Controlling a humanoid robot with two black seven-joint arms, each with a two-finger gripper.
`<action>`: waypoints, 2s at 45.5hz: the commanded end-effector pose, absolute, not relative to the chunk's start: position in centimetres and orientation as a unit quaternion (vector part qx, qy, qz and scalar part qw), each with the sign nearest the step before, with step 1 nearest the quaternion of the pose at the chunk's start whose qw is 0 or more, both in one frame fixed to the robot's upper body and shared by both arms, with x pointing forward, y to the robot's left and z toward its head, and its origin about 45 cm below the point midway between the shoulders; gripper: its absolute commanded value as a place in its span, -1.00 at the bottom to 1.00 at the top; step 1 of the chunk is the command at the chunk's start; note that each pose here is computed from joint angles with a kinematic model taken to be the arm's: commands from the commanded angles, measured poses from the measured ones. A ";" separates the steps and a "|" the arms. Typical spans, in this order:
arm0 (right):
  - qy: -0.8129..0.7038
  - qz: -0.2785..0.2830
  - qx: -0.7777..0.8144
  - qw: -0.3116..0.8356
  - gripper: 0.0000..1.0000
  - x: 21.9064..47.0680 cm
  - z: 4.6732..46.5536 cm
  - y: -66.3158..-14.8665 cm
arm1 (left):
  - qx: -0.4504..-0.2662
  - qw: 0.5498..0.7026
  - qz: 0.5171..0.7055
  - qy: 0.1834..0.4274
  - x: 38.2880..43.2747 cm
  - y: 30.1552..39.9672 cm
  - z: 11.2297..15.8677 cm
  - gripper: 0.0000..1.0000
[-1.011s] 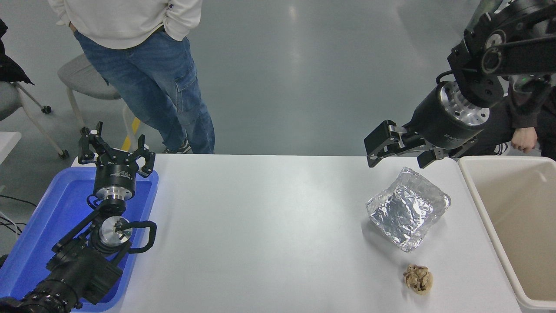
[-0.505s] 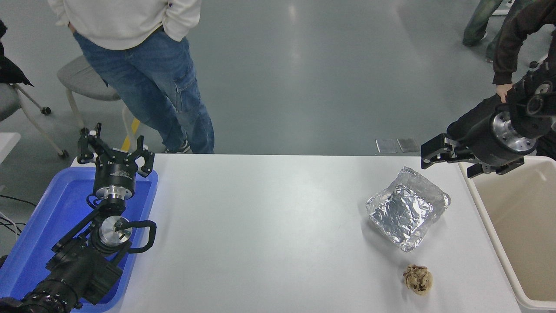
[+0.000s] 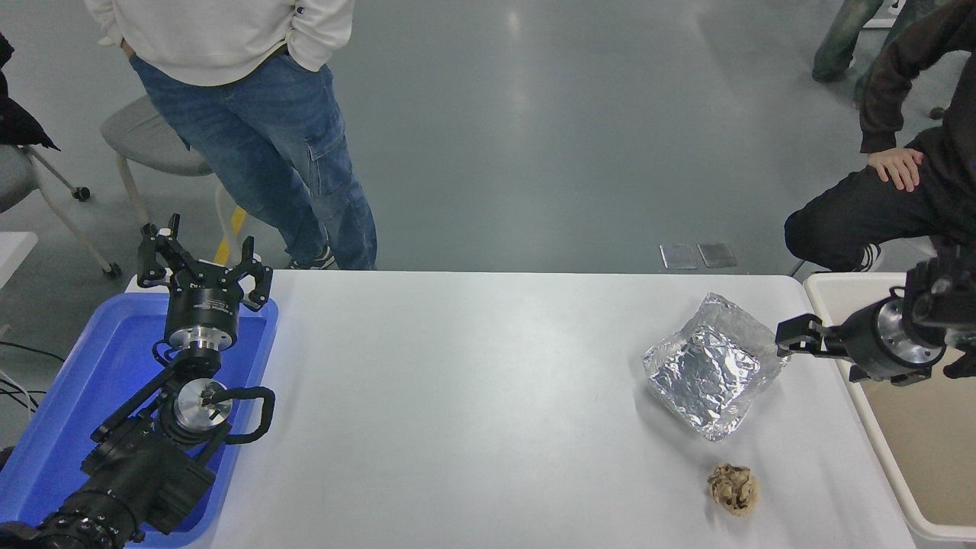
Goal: Pick up foil plate and place in dustbin
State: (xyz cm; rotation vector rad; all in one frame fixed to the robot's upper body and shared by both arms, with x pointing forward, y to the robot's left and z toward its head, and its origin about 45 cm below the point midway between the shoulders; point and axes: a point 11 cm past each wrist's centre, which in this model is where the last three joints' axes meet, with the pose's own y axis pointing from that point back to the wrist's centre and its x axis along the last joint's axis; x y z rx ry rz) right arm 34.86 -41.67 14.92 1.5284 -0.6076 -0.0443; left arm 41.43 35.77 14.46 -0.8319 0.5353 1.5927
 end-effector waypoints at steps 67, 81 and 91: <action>-0.338 -0.010 0.688 0.643 -1.00 37.6 9.3 -37.8 | -0.357 0.592 0.684 0.230 41.45 35.76 14.48 0.98; -0.326 0.057 0.682 0.652 -1.00 40.1 22.9 -39.1 | -0.357 0.592 0.684 0.230 41.45 35.76 14.48 0.98; -0.294 0.101 0.669 0.675 -1.00 39.4 33.7 -38.1 | -0.357 0.592 0.684 0.230 41.45 35.76 14.48 0.98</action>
